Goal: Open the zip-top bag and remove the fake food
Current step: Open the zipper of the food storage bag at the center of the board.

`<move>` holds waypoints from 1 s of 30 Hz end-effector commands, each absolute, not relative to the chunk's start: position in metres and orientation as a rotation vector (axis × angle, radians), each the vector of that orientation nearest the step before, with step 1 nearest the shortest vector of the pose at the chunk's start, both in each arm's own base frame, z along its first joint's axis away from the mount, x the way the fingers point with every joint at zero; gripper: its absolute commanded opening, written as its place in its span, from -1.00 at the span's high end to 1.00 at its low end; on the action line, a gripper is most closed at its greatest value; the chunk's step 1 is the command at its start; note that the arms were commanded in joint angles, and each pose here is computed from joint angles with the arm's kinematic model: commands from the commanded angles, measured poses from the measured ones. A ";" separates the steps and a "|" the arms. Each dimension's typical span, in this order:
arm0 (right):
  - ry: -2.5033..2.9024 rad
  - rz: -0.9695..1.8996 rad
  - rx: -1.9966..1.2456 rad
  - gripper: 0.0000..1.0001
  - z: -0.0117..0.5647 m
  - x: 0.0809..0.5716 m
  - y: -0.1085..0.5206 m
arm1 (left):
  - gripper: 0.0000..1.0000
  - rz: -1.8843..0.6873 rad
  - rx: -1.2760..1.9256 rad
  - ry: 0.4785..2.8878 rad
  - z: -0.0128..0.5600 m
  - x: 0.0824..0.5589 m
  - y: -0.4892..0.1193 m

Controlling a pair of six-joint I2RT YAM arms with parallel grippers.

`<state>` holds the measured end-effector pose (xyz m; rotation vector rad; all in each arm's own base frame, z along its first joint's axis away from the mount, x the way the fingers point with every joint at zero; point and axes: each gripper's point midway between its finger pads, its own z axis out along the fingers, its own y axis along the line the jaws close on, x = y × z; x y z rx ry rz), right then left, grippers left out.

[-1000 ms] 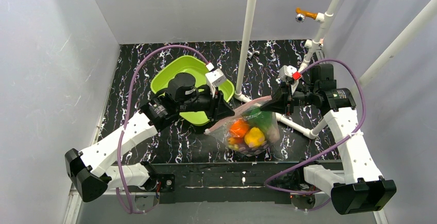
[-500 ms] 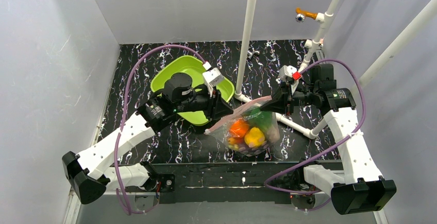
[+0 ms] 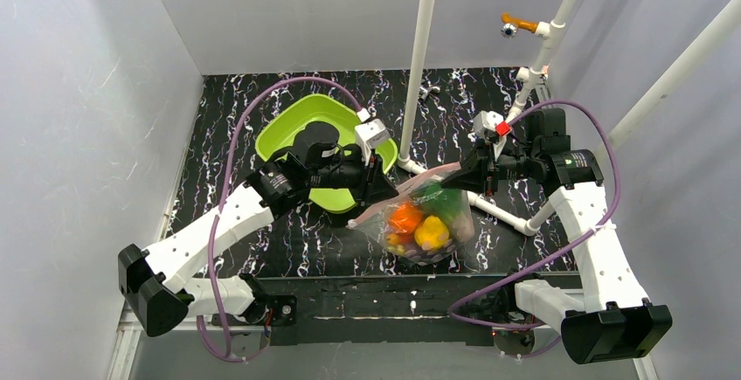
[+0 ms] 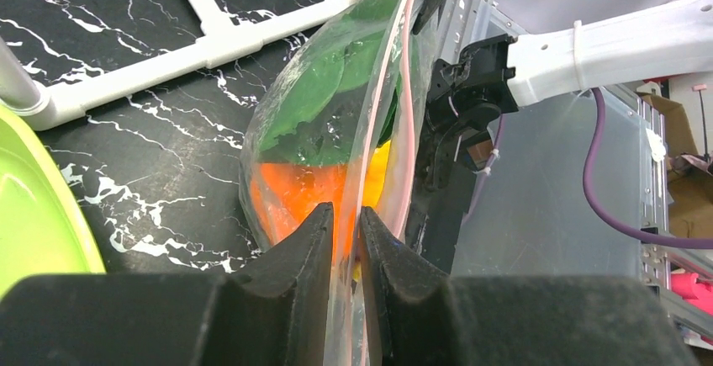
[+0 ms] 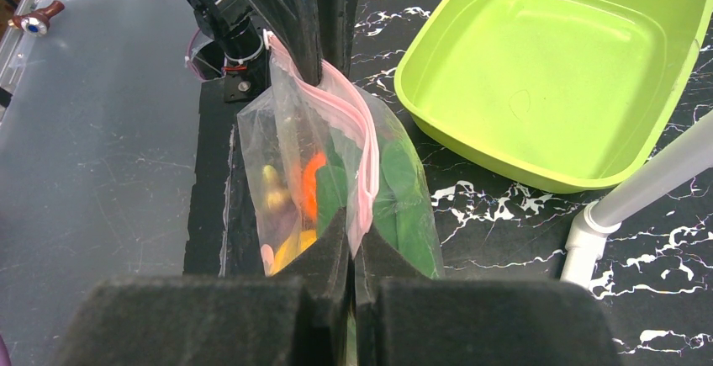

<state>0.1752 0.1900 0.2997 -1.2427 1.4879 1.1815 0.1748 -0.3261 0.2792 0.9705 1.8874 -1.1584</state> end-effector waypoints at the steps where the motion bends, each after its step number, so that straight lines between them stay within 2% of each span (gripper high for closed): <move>1: 1.447 1.180 -1.261 0.97 0.309 0.170 0.191 | 0.65 -1.213 1.041 1.844 0.290 0.167 -0.330; 5: 1.455 1.165 -1.262 0.97 0.309 0.172 0.191 | 0.67 -1.231 1.094 1.861 0.282 0.164 -0.333; 7: 1.474 1.130 -1.258 0.97 0.310 0.179 0.190 | 1.00 -1.201 1.130 1.863 0.281 0.167 -0.334; 14: 1.579 0.926 -1.211 0.97 0.335 0.225 0.182 | 1.00 -0.781 1.079 1.724 0.330 0.237 -0.325; 20: 1.546 0.763 -1.183 0.97 0.361 0.246 0.174 | 1.00 -0.720 1.102 1.637 0.355 0.271 -0.344; 23: 1.553 0.773 -1.198 0.97 0.351 0.240 0.174 | 1.00 -0.726 1.103 1.656 0.342 0.279 -0.351; 27: 1.554 0.803 -1.320 0.97 0.299 0.211 0.170 | 1.00 -0.763 1.138 1.676 0.314 0.271 -0.353; 30: 1.570 0.909 -1.446 0.70 0.255 0.165 0.165 | 1.00 -0.825 1.201 1.694 0.285 0.253 -0.350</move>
